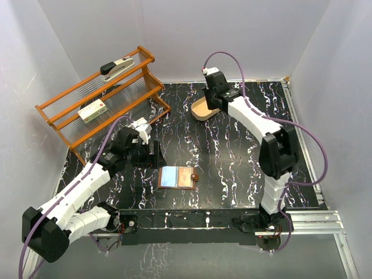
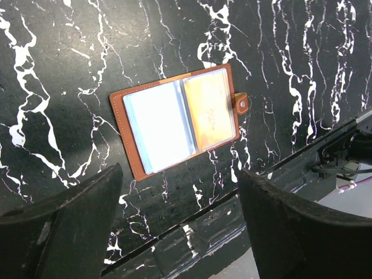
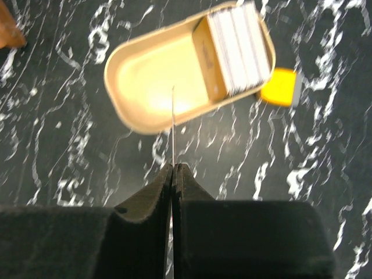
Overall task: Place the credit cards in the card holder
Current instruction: Pick up the credit card from the storage box, then insert the credit card into the card holder.
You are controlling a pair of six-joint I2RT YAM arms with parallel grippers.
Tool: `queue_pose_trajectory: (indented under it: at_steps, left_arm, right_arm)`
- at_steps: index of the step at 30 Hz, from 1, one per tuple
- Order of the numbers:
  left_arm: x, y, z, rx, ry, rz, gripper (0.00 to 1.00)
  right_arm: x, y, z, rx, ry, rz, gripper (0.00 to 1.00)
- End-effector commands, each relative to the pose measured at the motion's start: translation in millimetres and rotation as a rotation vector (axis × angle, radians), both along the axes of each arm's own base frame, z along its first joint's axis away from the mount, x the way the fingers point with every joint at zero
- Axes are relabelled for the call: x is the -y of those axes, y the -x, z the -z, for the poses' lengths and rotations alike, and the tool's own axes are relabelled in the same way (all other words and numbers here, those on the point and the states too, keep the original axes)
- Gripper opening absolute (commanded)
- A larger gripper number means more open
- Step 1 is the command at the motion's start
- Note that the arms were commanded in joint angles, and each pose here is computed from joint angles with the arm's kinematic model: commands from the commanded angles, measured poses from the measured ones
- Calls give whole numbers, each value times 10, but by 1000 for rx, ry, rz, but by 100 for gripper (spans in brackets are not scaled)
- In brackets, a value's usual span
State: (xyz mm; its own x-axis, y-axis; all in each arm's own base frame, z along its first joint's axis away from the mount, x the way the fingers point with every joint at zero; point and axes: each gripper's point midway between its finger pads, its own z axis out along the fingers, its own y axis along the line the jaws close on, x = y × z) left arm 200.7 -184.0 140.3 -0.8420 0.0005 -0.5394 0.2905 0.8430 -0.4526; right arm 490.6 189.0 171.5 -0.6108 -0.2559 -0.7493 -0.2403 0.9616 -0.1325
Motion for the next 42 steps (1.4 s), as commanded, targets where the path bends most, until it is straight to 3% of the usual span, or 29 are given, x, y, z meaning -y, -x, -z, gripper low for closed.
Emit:
queue_pose_trajectory:
  at_steps: [1,9,16,20,23,31,42]
  left_arm:
    - [-54,53,152,-78,-30,-49,74]
    - [-7,105,392,-197,-7,-122,52]
    - [-23,146,722,-293,-42,-169,17]
    - [-56,163,870,-323,-66,-193,4]
    - [-77,196,1003,-351,-81,-206,0]
    - [-83,245,1251,-400,-97,-219,0]
    - [11,351,1370,-453,-35,-203,0]
  right_arm:
    - [-130,494,-318,-35,-207,28,0]
    - [-463,1429,-370,-111,-418,-85,0]
    - [-903,2162,-182,-224,-587,-201,0]
    - [-1078,2433,-59,-280,-634,-235,0]
    - [-1202,2577,17,-306,-695,-260,0]
    - [-1310,2740,274,-394,-788,-245,0]
    - [-1269,2754,645,-441,-769,-178,0]
